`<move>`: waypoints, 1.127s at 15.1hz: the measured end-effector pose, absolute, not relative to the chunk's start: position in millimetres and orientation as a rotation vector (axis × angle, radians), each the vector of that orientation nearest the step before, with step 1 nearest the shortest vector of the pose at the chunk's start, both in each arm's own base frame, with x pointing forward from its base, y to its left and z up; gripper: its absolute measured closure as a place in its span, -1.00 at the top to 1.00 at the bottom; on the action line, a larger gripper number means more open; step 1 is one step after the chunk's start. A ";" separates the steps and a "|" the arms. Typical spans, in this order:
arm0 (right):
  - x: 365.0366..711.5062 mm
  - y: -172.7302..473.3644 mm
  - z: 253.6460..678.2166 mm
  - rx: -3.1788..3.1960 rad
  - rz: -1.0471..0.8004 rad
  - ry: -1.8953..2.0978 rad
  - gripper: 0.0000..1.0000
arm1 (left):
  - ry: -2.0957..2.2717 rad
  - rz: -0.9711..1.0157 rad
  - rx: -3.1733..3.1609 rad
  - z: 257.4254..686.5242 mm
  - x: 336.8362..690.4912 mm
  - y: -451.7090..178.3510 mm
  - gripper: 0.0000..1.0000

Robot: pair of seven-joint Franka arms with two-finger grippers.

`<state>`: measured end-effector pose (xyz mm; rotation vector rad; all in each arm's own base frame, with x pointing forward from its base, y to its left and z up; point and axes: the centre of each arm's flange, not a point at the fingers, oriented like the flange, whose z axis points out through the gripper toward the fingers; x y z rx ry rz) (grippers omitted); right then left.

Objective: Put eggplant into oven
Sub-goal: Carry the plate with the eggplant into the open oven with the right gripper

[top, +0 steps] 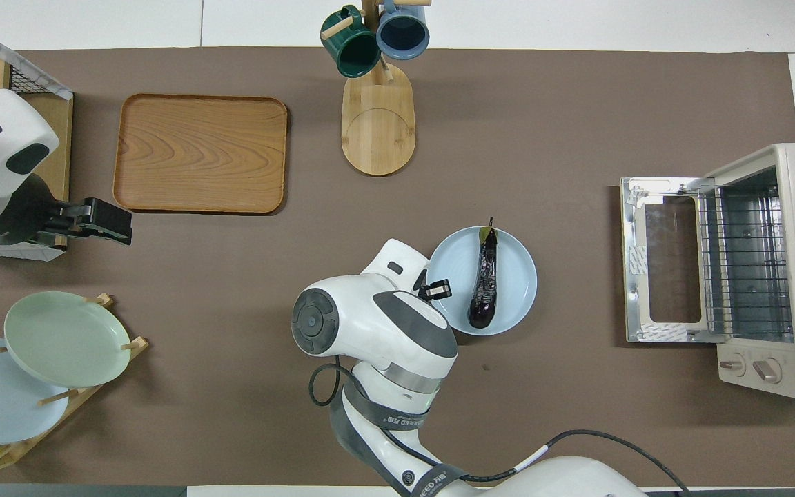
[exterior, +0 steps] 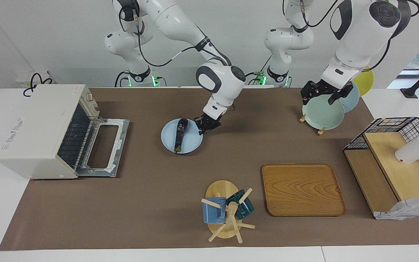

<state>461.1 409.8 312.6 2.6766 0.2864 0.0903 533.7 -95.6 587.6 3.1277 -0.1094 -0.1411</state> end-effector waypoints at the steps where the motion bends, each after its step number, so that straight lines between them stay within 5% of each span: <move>1: 464.5 405.9 316.3 2.677 0.095 0.274 -0.95 | -0.109 -0.140 3.128 587.8 533.7 -95.5 1.00; 9: 535.6 258.5 409.7 2.681 0.036 0.271 -0.95 | -0.063 -0.139 3.128 588.2 536.0 -81.0 1.00; 17: 511.6 117.7 410.6 2.716 -0.152 0.253 -0.95 | -0.036 -0.145 3.128 587.9 536.9 -71.8 1.00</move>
